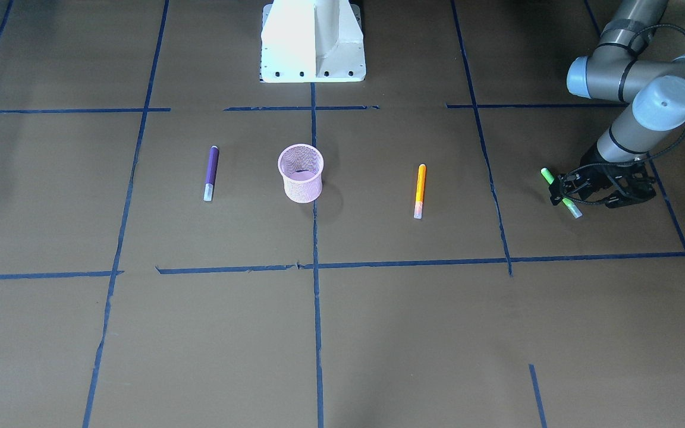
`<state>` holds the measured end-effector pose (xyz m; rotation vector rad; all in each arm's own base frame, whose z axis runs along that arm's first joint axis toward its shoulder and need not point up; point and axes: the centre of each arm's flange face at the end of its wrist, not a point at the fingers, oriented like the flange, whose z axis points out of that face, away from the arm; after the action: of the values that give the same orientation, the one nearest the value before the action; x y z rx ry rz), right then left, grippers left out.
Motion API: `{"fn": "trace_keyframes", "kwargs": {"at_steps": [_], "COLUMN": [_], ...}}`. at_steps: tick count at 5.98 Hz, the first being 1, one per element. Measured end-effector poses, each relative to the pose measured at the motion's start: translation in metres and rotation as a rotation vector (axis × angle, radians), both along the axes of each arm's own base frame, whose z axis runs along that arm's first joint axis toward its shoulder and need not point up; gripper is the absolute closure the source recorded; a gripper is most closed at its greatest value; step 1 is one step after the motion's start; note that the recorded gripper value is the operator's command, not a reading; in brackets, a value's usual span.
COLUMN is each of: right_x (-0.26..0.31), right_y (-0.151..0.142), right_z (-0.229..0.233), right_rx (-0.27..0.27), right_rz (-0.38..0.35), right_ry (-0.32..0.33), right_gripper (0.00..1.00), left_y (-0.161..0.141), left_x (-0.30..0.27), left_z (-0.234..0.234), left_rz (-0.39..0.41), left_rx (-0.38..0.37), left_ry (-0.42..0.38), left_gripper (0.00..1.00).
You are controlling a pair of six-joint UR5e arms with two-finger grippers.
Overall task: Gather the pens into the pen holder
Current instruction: 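Lower the left gripper onto the green marker and grasp it, then lift the green marker with the left gripper and carry it over the pink cup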
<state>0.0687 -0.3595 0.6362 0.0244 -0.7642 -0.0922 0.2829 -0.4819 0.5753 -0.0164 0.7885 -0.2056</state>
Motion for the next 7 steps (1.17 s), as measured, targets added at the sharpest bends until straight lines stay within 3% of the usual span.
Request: {"fn": "trace_keyframes", "kwargs": {"at_steps": [5, 7], "right_x": [0.0002, -0.0002], "right_y": [0.0, -0.0001], "right_z": [-0.0004, -0.0005], "right_rx": [0.0, 0.0], "right_rz": [0.002, 0.001], "right_ry": [0.0, 0.0], "right_gripper": [0.0, 0.0], "left_y": [-0.0008, 0.0001], "left_x": [-0.0006, -0.0012], "left_z": [0.0011, 0.002], "left_rz": [-0.007, -0.007], "left_rx": [-0.01, -0.013], "left_ry": [0.001, 0.001], "left_gripper": [0.55, 1.0]}}
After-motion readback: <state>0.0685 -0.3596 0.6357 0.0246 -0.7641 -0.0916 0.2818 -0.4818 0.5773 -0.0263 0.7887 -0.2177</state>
